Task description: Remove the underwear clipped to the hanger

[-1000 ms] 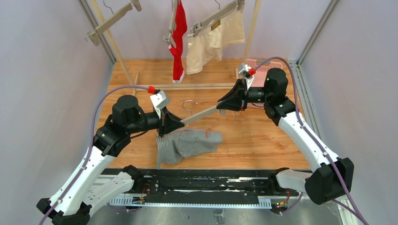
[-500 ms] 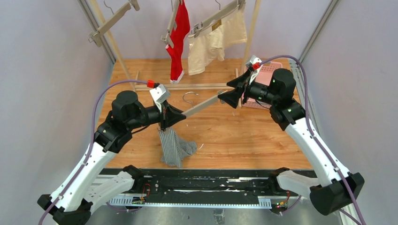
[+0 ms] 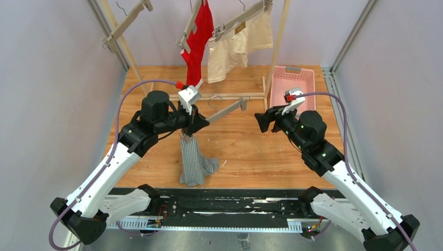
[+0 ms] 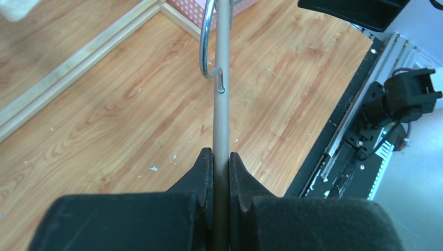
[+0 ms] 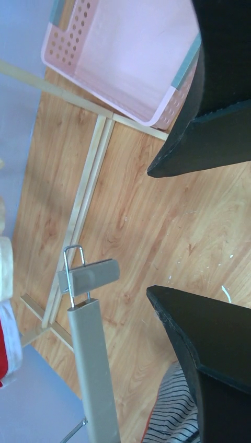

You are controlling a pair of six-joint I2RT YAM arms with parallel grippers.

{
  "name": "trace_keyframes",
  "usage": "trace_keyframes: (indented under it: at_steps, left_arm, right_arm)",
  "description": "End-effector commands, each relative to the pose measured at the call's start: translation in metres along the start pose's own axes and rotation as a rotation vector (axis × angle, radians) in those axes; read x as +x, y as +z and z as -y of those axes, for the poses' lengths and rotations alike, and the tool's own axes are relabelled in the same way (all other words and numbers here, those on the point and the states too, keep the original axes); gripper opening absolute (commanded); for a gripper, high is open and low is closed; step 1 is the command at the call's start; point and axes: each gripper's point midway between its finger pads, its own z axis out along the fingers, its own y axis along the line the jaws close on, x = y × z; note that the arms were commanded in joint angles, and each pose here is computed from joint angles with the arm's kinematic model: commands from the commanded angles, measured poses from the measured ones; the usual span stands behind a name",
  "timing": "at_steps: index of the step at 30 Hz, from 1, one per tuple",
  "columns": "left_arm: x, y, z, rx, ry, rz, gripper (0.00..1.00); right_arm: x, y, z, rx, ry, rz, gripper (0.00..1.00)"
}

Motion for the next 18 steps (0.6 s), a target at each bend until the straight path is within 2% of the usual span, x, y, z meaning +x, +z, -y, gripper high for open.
trace_keyframes:
  at_steps: [1,9,13,18]
  left_arm:
    - [-0.034,-0.001,-0.005,-0.039,0.057,0.075,0.0]
    - [-0.048,-0.007,-0.014,-0.111,0.052,0.151,0.0]
    - [-0.054,-0.008,-0.008,-0.084,0.039,0.188,0.0]
    - [-0.058,-0.007,-0.002,-0.055,0.038,0.216,0.0]
  right_arm:
    - [-0.016,-0.003,0.011,0.092,0.026,0.076,0.78]
    - [0.001,0.011,-0.007,-0.011,0.002,-0.003,0.77]
    - [-0.008,0.019,-0.021,-0.077,0.001,-0.012,0.72]
    - [-0.013,0.025,-0.038,-0.167,0.018,-0.009,0.72]
